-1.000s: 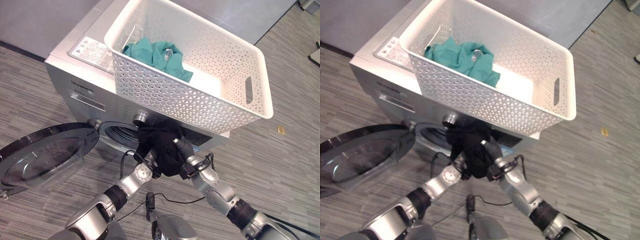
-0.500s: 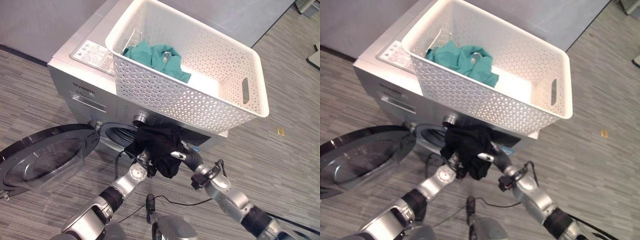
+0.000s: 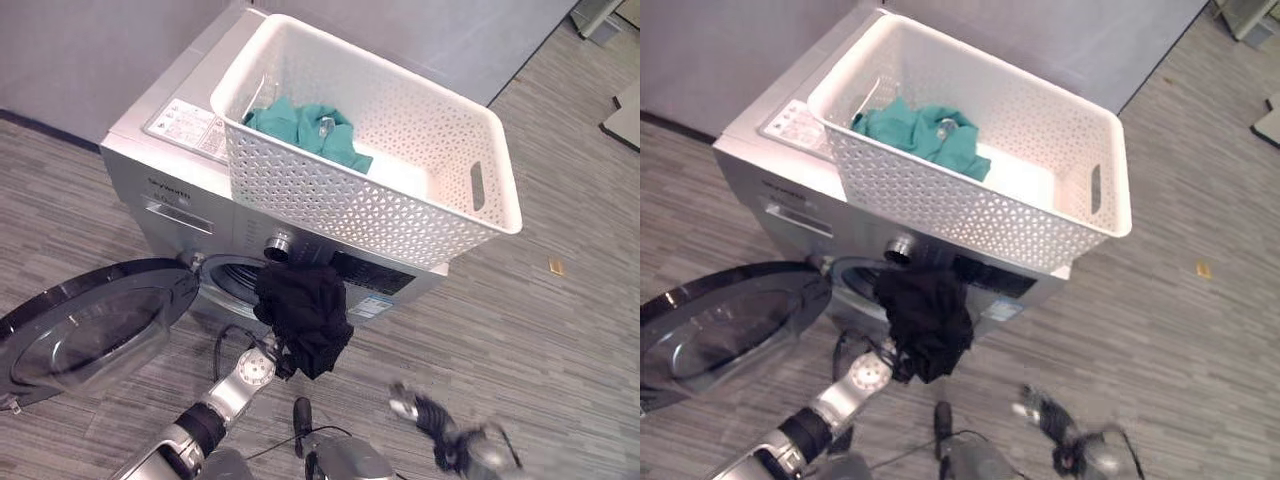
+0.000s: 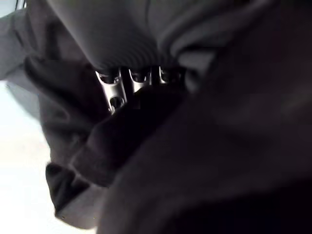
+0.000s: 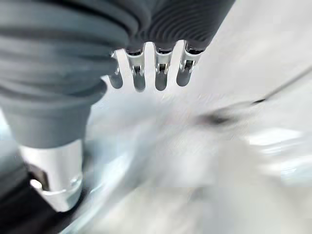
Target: Grab the laundry basket,head to the washer,open it,put in the laundry and shut it.
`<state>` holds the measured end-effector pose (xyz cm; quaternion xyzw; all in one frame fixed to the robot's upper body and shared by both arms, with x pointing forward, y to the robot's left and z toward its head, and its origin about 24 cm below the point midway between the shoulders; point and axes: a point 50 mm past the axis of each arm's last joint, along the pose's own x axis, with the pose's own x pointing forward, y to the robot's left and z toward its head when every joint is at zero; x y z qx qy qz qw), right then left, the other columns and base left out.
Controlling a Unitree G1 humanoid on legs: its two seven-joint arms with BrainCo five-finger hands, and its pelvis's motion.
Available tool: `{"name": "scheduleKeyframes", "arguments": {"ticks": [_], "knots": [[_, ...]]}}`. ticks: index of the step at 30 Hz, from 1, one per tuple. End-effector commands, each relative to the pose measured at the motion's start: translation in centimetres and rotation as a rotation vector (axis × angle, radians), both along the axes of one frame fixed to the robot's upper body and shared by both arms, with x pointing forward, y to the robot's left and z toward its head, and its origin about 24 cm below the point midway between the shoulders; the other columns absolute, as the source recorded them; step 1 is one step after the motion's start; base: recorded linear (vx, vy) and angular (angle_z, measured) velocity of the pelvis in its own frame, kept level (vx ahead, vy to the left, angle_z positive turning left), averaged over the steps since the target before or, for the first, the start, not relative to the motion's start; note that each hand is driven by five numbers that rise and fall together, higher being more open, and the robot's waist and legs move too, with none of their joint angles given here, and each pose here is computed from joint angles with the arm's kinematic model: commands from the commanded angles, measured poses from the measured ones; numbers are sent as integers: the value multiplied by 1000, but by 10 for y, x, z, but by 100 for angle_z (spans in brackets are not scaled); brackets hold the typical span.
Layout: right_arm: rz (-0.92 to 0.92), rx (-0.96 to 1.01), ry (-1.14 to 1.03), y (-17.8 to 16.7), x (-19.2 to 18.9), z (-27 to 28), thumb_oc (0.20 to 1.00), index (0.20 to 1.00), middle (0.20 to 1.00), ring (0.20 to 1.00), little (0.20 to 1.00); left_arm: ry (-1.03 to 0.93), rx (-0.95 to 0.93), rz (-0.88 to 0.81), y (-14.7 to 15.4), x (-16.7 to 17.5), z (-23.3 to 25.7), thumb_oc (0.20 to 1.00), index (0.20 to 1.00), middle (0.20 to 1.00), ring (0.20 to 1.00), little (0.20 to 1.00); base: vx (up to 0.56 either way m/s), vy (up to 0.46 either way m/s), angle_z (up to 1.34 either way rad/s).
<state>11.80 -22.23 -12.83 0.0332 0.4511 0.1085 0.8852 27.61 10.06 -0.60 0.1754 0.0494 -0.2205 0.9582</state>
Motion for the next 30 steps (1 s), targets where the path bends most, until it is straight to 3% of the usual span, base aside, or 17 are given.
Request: {"name": "scheduleKeyframes", "arguments": {"ticks": [1, 3, 14, 17, 19, 30], "knots": [[10, -149, 76, -8, -18, -15, 1000, 1000, 1000, 1000, 1000, -153, -149, -66, -18, 15, 40, 200, 200, 200, 200, 200, -174, 112, -5], [35, -253, 154, -11, -30, -24, 1000, 1000, 1000, 1000, 1000, -142, -172, -73, -18, 12, 39, 200, 200, 200, 200, 200, -222, 193, -11], [98, -337, 211, -7, -32, -31, 1000, 1000, 1000, 1000, 1000, -56, -201, -139, -23, -5, 23, 200, 200, 200, 200, 200, -104, 106, 0], [261, -446, 304, -11, -49, -36, 1000, 1000, 1000, 1000, 1000, 83, -203, -222, -21, -27, 4, 200, 200, 200, 200, 200, -263, 225, -12], [268, -446, 310, -11, -50, -37, 1000, 1000, 1000, 1000, 1000, 91, -201, -226, -21, -28, 4, 200, 200, 200, 200, 200, -98, 52, -70], [371, -467, 118, 10, 4, -26, 1000, 1000, 1000, 1000, 1000, 7, -216, -156, -14, 1, 27, 200, 200, 200, 200, 200, -154, -130, -54]]}}
